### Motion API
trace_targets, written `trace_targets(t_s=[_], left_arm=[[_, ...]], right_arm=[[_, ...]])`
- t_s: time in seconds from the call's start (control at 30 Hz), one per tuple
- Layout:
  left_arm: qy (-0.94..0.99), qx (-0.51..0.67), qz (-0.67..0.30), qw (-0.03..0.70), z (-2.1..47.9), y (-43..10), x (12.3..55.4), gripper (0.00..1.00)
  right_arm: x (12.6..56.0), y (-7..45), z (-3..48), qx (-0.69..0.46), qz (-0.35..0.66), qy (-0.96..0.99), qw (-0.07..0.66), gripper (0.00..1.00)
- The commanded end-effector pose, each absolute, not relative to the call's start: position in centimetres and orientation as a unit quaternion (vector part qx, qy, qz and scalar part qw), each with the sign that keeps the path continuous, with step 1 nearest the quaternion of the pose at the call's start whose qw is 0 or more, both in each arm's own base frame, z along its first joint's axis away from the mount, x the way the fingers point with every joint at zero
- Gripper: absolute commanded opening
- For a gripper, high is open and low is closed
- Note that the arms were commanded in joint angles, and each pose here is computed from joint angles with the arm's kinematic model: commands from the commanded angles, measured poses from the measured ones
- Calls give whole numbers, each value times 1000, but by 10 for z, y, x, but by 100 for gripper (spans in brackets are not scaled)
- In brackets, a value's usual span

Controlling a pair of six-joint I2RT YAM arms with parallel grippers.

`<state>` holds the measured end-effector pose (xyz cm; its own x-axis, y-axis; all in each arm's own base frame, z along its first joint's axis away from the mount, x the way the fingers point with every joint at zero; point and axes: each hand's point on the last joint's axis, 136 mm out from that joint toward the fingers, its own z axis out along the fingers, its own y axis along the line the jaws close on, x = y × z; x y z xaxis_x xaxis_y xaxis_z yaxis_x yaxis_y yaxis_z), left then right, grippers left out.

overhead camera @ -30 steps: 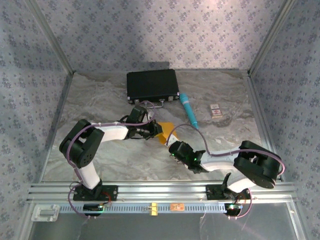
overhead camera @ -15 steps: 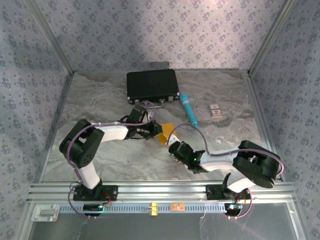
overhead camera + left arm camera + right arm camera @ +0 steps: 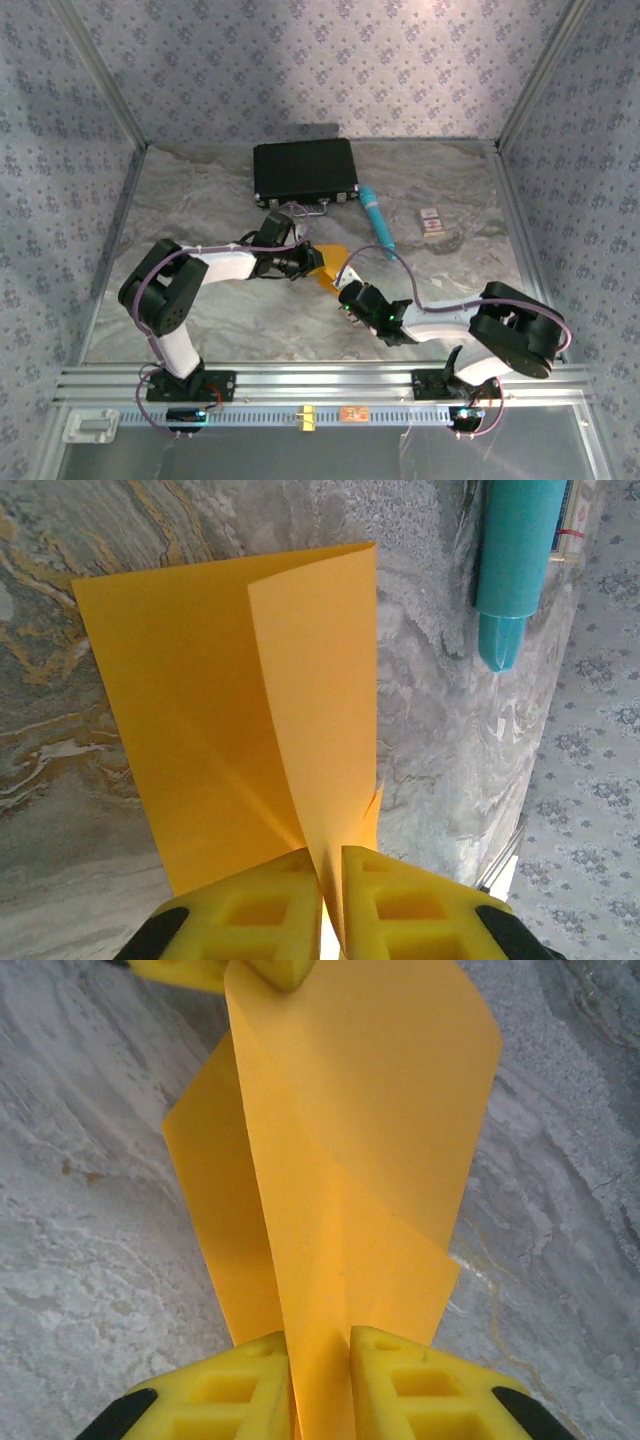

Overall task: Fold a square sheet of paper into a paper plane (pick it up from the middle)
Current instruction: Fourth fold the wing at the center of the table.

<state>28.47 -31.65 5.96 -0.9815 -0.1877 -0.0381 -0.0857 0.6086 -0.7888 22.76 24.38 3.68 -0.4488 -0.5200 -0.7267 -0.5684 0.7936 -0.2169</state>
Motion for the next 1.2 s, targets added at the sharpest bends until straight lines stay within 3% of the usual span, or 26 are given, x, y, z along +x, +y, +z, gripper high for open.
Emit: trace_targets(t_s=[0.0,1.17], left_arm=[[887,-62,-450,79,82,-323,290,13],[886,-55,-455,74,83,-327,290,14]], right_arm=[[226,238,38,-305,35,856,416,22],[229,237,31,-313,24,859,404,18]])
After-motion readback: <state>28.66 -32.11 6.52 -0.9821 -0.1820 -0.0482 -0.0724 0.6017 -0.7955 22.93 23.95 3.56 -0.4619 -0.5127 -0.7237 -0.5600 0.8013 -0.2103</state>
